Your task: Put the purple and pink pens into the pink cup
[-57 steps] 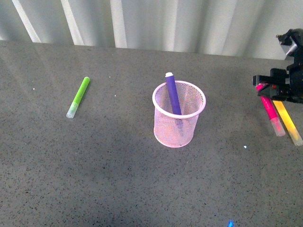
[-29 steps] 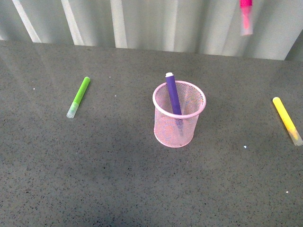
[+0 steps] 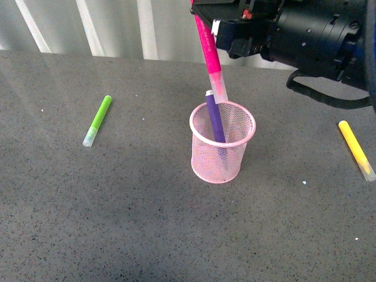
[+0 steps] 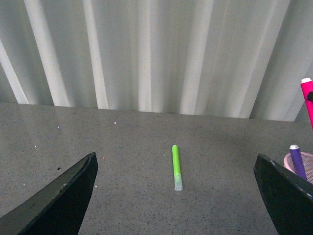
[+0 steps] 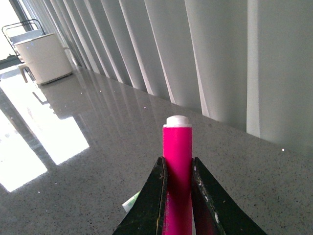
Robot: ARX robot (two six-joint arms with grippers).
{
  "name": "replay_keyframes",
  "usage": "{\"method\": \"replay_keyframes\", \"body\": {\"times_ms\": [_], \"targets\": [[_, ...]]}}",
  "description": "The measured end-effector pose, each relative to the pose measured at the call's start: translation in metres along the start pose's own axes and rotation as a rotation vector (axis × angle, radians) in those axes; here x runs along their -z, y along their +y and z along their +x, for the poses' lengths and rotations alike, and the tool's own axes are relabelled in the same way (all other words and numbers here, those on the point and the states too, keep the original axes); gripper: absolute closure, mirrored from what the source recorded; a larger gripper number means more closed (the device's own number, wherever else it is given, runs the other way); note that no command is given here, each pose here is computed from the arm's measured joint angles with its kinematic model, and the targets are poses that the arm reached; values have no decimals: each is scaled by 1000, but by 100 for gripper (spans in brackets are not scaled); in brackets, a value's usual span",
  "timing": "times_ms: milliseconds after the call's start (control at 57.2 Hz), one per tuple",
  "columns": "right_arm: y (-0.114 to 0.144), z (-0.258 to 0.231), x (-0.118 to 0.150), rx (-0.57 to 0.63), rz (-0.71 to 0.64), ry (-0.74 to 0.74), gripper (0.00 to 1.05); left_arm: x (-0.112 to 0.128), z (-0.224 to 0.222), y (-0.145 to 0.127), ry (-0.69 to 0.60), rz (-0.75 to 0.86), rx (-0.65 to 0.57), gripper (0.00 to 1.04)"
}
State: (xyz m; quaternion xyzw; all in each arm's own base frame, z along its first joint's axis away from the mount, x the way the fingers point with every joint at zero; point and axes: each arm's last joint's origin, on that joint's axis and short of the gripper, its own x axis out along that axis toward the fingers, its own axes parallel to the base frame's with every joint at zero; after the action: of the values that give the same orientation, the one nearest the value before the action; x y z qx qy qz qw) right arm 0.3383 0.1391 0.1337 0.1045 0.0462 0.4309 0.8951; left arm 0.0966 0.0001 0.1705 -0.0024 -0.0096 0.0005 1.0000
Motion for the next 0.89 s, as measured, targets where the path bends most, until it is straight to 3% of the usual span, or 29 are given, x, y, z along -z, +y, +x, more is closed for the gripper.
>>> {"method": "replay_keyframes", "body": {"times_ms": [210,665,805,892], "targets": [[-5,5,17,8,25,22,96,0,0,0,0,0,0,7],[-10,-2,23,13,40,27,96,0,0,0,0,0,0,7],[-13,-7,25,21,43,38,74,0,0,0,0,0,0,7],[-16,-9,24,32,46,38,55,0,0,0,0,0,0,7]]}}
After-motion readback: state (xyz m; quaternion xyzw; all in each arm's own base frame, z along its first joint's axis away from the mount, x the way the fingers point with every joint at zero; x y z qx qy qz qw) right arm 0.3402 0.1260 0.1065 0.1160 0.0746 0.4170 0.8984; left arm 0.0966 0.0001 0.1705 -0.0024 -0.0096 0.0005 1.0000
